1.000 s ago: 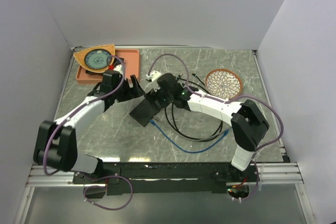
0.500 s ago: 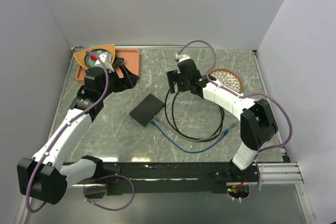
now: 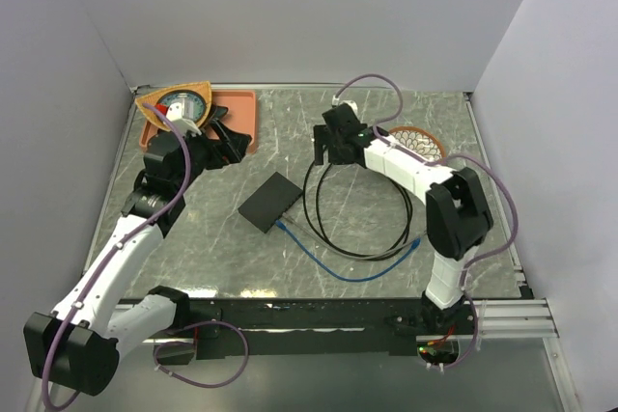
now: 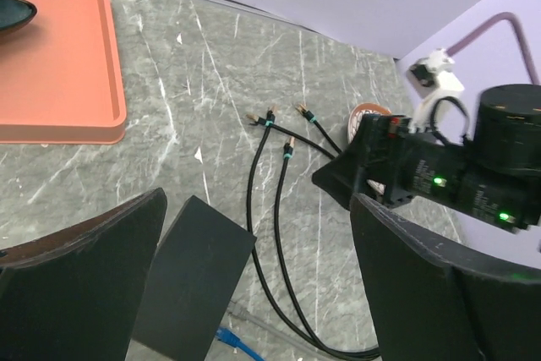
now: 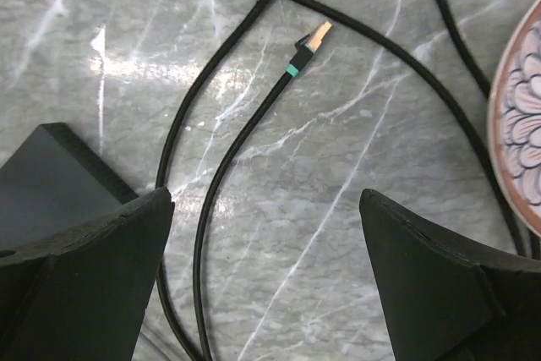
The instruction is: Insert the plug into the switch port
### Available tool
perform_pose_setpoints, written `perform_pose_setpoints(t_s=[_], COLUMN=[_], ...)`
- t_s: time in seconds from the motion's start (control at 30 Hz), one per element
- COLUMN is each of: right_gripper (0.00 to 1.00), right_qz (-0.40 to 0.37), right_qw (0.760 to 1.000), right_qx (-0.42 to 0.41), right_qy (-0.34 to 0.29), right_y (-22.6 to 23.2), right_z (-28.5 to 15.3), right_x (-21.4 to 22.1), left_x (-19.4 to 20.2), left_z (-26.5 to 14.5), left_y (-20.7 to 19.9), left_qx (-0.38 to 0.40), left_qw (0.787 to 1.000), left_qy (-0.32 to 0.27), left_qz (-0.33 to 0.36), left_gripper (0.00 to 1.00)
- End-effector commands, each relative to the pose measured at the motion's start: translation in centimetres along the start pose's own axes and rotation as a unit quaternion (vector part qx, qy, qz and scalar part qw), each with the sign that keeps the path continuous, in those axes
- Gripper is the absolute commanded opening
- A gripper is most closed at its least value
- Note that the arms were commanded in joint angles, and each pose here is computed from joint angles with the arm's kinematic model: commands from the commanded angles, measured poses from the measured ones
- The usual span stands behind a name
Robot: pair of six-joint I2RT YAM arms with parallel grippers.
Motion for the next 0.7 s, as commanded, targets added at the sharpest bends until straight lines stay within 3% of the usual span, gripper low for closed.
perform_pose_setpoints(t_s=[0.0, 0.33, 0.47, 0.57, 0.67], right_gripper=[0.99, 0.9, 0.81, 0.67, 0.61], right_qz=[0.028, 0.049, 0.048, 0.052, 0.053], right_qw=[0.999, 0.994, 0.993, 0.992, 0.99], right_qx=[0.006, -0.001, 0.013, 0.017, 0.026], right_qy=[0.029, 0.093, 0.106, 0.116, 0.124], right_y=[1.0, 2.0, 1.9, 1.6, 1.3], right_z=[1.4, 5.3, 6.4, 7.1, 7.7], right_x=[0.1, 1.4, 1.6, 1.8, 2.0], left_x=[-0.6, 0.3, 0.6, 0.7, 0.8], left_z=[0.1, 0.0, 0.0, 0.1, 0.1], left_y=[0.2, 0.6, 0.6, 0.5, 0.4], left_qx=[-0.009, -0.022, -0.016, -0.01, -0.006], left_qw=[1.0, 1.0, 1.0, 1.0, 1.0], left_qy=[-0.019, 0.0, 0.001, 0.003, 0.007], left_qz=[0.004, 0.002, 0.0, 0.0, 0.002], left_gripper=[0.96, 0.96, 0.96, 0.96, 0.96])
Point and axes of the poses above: each gripper's point midway between its finger pads, its own z axis out along the fingers, its own y axis along the line the jaws close on, x = y × z, the point moved 7 cm from there along -z, back along the fingers, and after that the axes turned 15 degrees about z, right-handed, at the moved point
